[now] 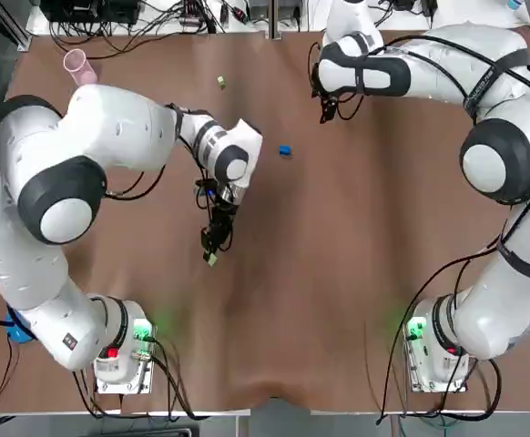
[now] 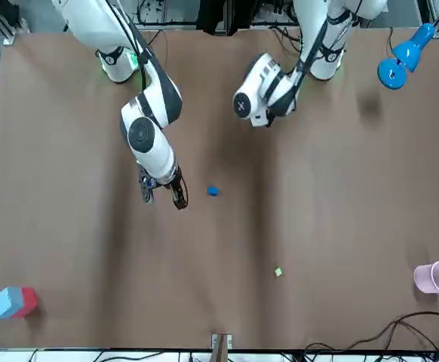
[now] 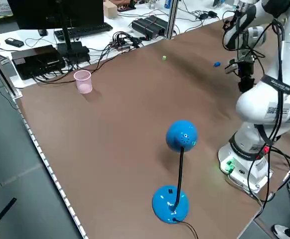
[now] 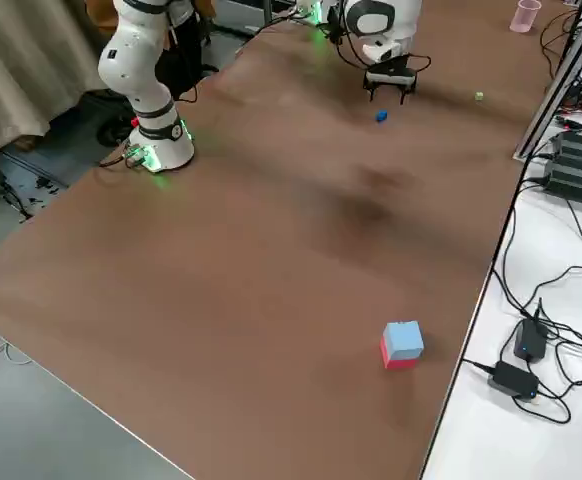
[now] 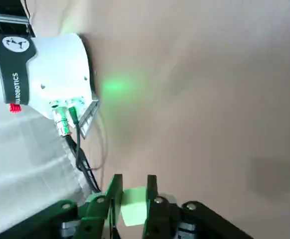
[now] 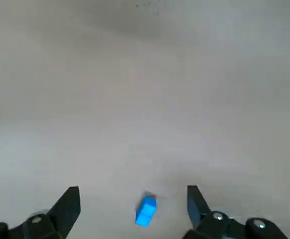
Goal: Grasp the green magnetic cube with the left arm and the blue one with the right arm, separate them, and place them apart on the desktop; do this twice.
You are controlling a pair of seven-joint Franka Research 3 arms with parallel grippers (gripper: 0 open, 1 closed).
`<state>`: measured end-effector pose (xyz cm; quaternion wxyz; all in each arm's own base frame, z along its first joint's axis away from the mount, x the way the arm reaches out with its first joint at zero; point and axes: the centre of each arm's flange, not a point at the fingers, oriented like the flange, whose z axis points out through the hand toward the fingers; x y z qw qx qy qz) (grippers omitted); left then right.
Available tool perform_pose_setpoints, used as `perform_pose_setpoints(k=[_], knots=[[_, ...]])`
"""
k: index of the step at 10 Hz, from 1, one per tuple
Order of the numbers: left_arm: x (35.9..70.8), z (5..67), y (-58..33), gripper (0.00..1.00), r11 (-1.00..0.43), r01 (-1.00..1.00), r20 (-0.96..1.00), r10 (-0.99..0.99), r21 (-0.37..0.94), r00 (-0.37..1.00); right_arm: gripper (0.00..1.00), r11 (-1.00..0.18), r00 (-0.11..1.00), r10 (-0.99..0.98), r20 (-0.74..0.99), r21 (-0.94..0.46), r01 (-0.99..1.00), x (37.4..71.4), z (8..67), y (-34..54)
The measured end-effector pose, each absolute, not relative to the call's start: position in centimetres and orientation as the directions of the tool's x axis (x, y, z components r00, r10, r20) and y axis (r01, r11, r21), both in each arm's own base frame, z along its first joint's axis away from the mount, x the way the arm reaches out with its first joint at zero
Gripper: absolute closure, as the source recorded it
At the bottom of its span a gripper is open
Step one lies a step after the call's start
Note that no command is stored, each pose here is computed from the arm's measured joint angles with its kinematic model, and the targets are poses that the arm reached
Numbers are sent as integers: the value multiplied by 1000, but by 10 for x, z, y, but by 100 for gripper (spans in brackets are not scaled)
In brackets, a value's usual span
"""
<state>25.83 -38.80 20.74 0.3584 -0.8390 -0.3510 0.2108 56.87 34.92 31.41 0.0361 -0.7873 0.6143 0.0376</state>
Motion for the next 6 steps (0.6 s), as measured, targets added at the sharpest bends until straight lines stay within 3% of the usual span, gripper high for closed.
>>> perform_pose_setpoints(k=[2,3,5,6], knots=[[254,209,-390,46,-498,426,-105,733,-755,672,5,-141,140,-985,-101,6,-990,571,306,339],[269,211,-383,30,-494,445,-94,741,-747,665,6,-97,97,-990,-106,-3,-995,572,299,335],[353,235,-355,1,-494,554,-71,786,-671,614,5,-54,57,-991,-118,-28,-998,567,279,328],[410,258,-333,0,-501,624,-93,818,-600,567,5,-47,49,-992,-118,-26,-999,565,275,328]])
